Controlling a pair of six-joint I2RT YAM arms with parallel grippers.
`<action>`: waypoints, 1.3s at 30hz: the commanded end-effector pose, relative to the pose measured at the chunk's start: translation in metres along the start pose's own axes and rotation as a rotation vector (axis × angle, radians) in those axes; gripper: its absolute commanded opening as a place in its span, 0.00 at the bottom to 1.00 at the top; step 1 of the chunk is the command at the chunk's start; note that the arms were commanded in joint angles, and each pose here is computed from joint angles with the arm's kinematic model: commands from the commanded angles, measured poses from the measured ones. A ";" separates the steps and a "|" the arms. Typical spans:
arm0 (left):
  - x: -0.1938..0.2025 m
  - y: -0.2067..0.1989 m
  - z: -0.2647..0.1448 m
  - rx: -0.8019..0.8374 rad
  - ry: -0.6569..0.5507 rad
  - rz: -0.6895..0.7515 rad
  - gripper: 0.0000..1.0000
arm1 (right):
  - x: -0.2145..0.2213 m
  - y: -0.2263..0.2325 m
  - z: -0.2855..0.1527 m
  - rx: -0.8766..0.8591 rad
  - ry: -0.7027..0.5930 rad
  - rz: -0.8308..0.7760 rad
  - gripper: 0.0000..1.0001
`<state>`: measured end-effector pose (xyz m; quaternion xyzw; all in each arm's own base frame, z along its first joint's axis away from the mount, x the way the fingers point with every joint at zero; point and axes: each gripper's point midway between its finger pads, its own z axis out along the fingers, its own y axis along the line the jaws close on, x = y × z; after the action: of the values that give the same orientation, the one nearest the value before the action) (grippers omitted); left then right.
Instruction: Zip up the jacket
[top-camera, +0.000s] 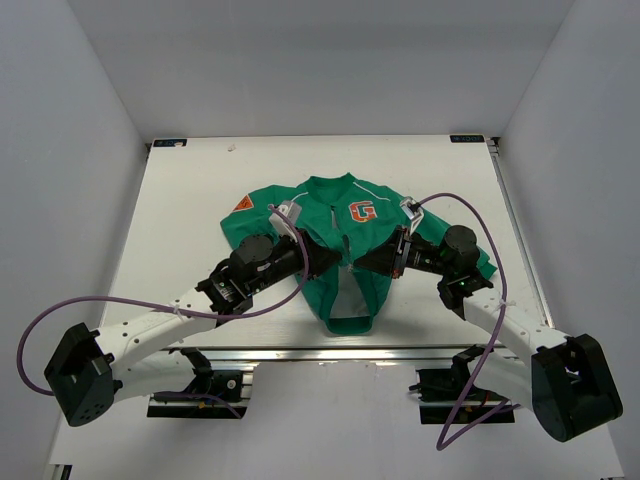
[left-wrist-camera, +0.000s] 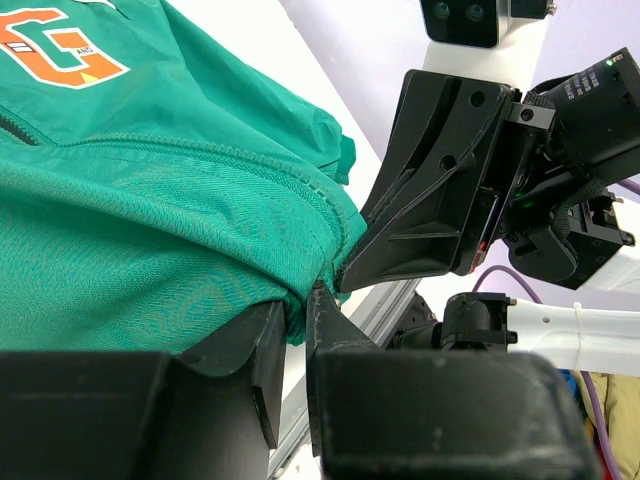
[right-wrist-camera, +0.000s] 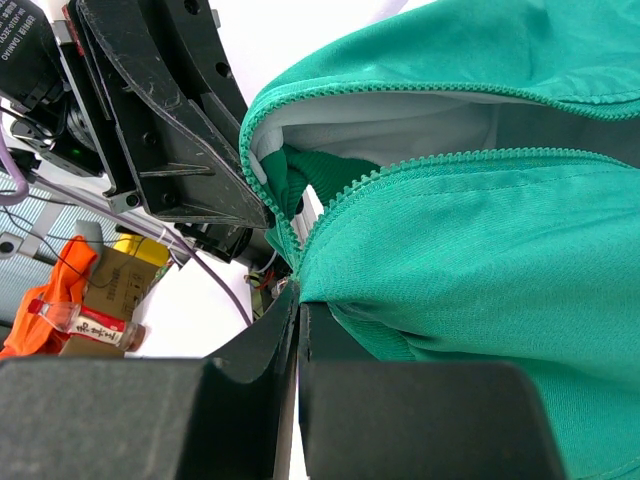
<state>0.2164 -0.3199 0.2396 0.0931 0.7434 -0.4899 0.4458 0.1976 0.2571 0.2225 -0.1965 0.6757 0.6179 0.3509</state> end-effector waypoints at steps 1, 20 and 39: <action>-0.011 -0.010 -0.001 0.037 -0.036 0.002 0.00 | -0.010 0.009 0.000 -0.031 -0.024 -0.058 0.00; -0.013 -0.011 -0.003 0.039 -0.036 0.010 0.00 | -0.011 0.004 -0.002 0.011 -0.036 -0.068 0.00; -0.010 -0.005 -0.004 0.017 -0.033 0.003 0.00 | -0.014 0.012 -0.004 -0.015 -0.037 -0.082 0.00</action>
<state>0.2161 -0.3194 0.2398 0.0928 0.7436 -0.4896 0.4459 0.2007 0.2536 0.2161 -0.1875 0.6890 0.6036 0.3546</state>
